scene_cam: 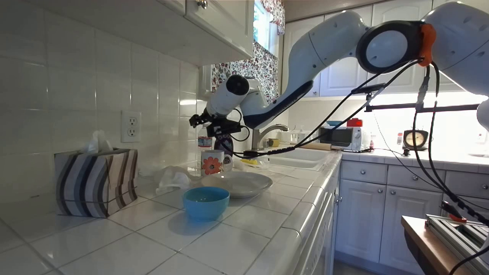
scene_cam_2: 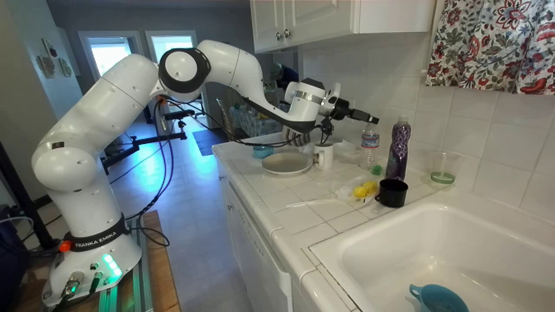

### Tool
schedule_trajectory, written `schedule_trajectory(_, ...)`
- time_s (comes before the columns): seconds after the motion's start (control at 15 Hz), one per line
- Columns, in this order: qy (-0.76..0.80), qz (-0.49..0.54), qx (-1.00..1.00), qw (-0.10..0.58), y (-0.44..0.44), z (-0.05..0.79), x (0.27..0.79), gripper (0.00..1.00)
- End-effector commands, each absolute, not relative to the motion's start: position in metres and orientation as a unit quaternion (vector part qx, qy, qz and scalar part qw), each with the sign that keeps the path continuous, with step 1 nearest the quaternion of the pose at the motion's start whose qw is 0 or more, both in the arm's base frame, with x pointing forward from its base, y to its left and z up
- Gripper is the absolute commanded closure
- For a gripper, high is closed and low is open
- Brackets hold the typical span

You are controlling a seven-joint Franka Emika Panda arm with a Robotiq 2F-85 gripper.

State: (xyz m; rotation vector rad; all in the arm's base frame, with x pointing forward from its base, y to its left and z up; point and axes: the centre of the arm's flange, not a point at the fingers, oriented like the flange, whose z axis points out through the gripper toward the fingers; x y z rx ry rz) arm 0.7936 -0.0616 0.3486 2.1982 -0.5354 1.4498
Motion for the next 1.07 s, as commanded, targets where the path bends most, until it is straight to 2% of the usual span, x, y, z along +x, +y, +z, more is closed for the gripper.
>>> schedule_trajectory(0.0,-0.192,0.535,0.788,0.237,-0.058,0.344,0.794,0.0)
schedule_trajectory(0.87,-0.223,0.53,0.775,0.261,-0.04,0.33,0.778,0.0)
schedule_trajectory(1.0,-0.214,0.527,0.782,0.255,-0.041,0.332,0.792,0.0)
